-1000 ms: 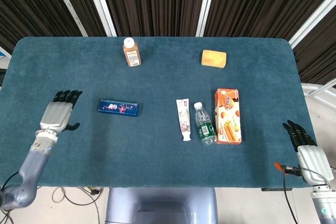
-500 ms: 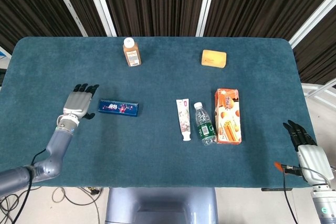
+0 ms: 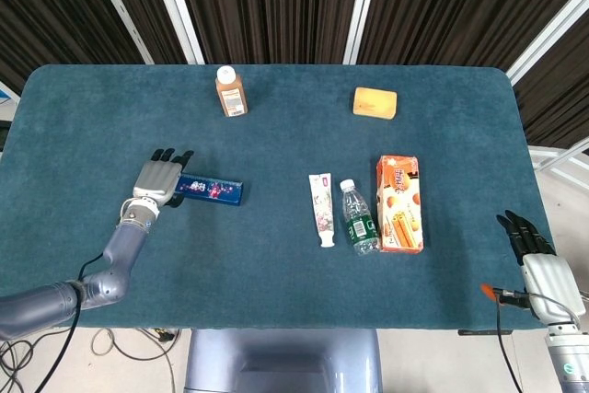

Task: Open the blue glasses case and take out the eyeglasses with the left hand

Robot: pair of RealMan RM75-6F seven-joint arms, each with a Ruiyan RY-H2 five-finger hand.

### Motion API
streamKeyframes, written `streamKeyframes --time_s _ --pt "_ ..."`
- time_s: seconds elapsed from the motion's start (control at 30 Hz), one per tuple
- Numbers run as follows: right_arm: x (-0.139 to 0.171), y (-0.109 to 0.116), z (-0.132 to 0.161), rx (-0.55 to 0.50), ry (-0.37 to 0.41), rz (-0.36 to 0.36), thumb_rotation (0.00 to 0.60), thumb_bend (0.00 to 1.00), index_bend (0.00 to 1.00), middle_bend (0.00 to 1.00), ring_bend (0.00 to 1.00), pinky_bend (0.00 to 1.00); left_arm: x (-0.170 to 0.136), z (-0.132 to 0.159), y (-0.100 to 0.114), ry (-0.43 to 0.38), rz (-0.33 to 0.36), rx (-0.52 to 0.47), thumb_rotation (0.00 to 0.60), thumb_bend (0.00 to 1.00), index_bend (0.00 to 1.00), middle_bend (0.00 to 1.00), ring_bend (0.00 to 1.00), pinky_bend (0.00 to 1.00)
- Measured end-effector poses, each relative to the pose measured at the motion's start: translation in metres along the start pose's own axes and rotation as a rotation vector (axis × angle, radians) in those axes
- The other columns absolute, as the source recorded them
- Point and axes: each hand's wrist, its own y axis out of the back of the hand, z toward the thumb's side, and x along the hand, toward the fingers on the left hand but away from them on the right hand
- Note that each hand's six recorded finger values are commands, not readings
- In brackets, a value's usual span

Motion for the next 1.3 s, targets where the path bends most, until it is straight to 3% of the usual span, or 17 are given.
streamKeyframes --time_s 1.3 --pt "0.0 0.0 0.0 0.001 -0.002 -0.001 0.6 0.15 0.0 0.0 0.0 0.19 0.006 0.021 0.001 -0.045 -0.004 -0.031 0.6 0.48 0.13 0.34 0.0 0.1"
